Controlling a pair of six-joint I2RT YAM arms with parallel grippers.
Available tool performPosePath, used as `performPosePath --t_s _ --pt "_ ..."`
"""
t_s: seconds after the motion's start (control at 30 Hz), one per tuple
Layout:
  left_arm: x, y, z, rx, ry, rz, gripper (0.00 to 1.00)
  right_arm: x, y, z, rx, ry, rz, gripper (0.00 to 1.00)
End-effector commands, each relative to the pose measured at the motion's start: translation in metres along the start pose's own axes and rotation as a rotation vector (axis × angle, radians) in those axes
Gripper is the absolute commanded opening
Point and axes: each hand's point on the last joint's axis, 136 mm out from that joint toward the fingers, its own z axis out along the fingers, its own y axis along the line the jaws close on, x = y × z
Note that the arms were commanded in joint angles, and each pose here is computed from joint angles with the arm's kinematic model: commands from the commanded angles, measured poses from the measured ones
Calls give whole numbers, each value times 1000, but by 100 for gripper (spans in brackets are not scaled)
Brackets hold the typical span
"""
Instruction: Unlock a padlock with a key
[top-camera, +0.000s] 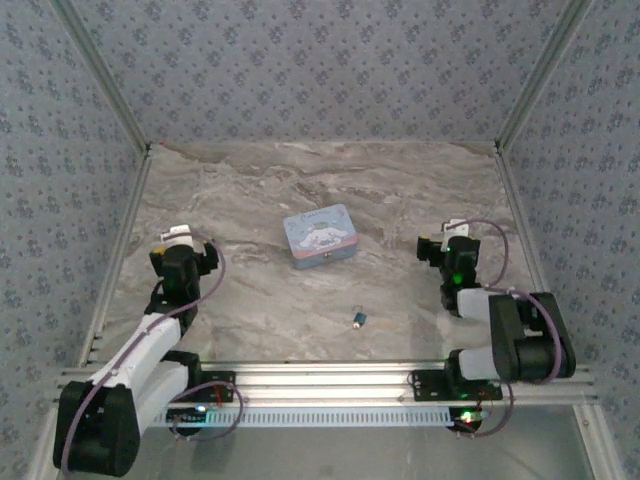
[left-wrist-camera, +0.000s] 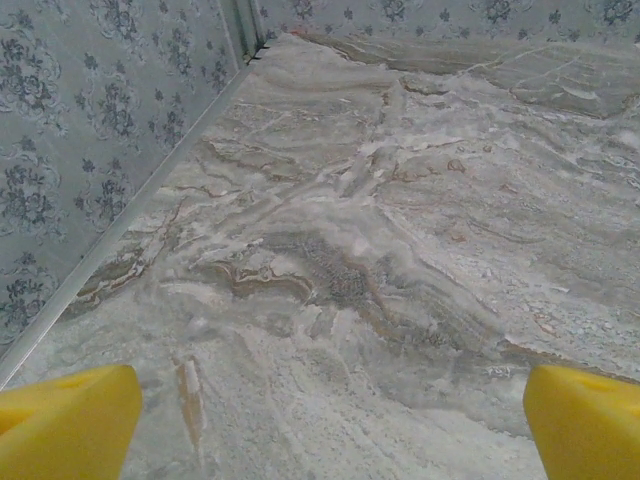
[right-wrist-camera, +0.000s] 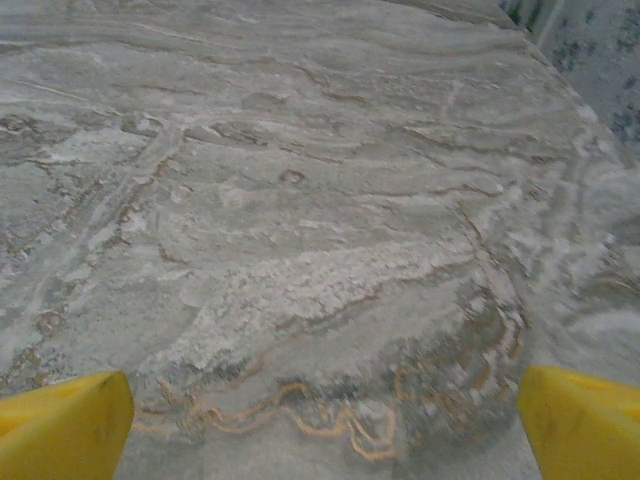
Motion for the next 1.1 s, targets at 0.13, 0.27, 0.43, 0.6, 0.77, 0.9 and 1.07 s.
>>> performPosePath --t_s 0.13,0.27,0.43,0.6,0.77,0.9,1.07 --pt "-20 -10 14 69 -99 0 98 -19 4 13 -57 -103 -5 100" --pt "-21 -21 26 123 -126 36 98 -18 -7 26 -37 -34 44 100" --pt "-17 -41 41 219 -146 100 98 -18 -7 26 -34 -30 41 100" --pt "2 -56 59 291 -124 113 98 -17 -7 26 -35 -27 40 100" --pt "11 -49 79 246 -43 79 98 -18 -7 26 -34 -27 40 100" --pt "11 -37 92 260 6 -2 98 -18 -6 25 -32 -30 34 100" --pt "11 -37 92 257 10 4 98 -18 -5 25 -28 -30 26 100"
